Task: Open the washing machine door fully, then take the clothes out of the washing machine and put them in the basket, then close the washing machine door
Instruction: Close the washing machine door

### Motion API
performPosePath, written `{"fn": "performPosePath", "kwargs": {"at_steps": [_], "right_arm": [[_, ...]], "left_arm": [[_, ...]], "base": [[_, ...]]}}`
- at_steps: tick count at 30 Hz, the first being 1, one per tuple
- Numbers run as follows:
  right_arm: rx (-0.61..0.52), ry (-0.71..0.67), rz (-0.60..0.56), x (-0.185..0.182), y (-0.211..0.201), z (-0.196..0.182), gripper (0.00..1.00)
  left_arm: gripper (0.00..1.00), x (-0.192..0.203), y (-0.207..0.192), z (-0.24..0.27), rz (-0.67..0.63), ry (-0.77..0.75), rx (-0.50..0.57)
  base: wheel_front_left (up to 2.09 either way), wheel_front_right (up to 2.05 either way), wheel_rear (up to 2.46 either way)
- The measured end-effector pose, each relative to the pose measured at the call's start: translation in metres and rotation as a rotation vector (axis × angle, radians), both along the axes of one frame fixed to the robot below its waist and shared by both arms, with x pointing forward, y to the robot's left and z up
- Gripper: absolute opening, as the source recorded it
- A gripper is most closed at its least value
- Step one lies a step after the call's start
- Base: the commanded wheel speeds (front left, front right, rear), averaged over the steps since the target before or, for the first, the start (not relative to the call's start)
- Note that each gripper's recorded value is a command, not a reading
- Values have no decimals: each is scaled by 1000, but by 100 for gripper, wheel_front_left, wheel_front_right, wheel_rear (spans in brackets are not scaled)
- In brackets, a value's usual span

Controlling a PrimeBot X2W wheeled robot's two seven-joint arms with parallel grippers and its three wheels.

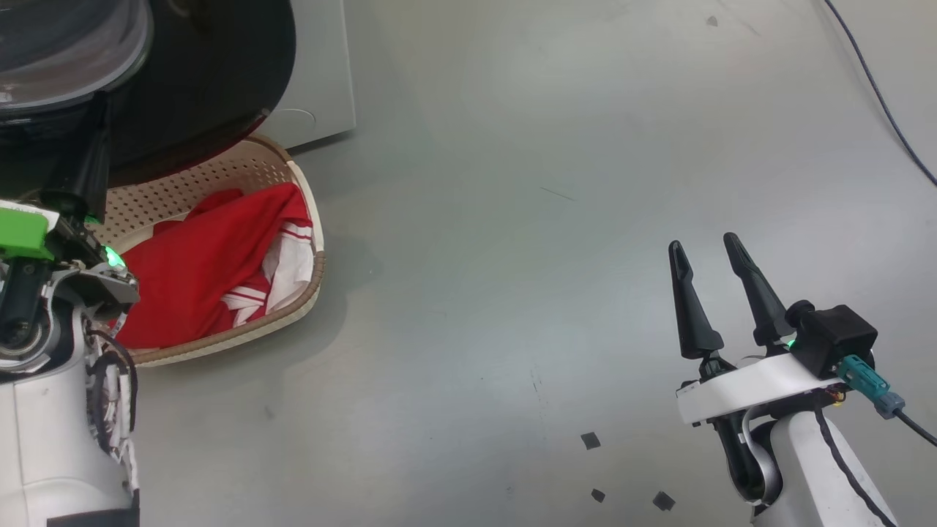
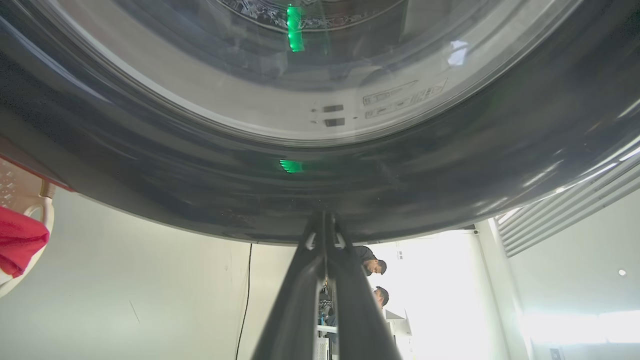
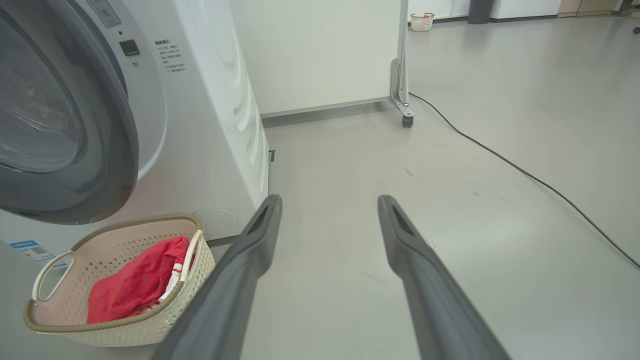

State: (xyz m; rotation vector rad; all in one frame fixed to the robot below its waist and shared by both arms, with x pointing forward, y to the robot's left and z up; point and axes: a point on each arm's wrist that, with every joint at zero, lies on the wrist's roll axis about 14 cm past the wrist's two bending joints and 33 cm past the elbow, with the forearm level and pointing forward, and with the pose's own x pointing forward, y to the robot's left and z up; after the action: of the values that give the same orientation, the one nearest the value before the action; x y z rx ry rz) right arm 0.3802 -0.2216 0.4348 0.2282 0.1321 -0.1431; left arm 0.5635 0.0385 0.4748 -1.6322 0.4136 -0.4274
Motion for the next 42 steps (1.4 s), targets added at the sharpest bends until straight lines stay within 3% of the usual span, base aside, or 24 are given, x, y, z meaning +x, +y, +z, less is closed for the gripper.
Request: {"fn": "performPosePath", "kwargs": {"at_steps": [1, 3, 4, 5, 6, 7, 18, 25, 34, 42], "right_arm": [[-1, -2, 9, 1, 2, 0, 100], [-4, -7, 25, 4, 5, 1, 100], [-9, -9, 35, 5, 7, 2, 100], [-7, -12, 44, 6, 9, 2, 100], [-8, -14, 51, 7, 11, 2, 100], [-10, -16, 61, 8, 13, 3, 100], [-21, -28, 132, 5, 30, 7, 100], [-19, -46, 184, 0, 46, 13, 100], [-14, -67, 247, -11, 67, 20, 100], [-22, -105, 296, -20, 83, 32, 100]], "left_arm": [[0, -3, 5, 2, 15, -4, -5], [28, -8, 16, 10, 46, -18, -20], [47, -10, 22, 12, 61, -22, -16], [82, -14, 28, 11, 82, -18, -7], [82, -18, 35, 8, 98, -11, 0], [100, -23, 41, 6, 110, -3, 7], [100, -72, 95, 0, 276, 38, 87], [100, -104, 111, 15, 346, -13, 230], [100, -143, 121, 44, 441, -175, 545], [100, -180, 134, 52, 458, -342, 933]], "base": [[0, 0, 0], [0, 0, 0], [0, 0, 0], [0, 0, 0], [0, 0, 0], [0, 0, 0], [0, 0, 0], [0, 0, 0], [0, 0, 0], [0, 0, 0]]}}
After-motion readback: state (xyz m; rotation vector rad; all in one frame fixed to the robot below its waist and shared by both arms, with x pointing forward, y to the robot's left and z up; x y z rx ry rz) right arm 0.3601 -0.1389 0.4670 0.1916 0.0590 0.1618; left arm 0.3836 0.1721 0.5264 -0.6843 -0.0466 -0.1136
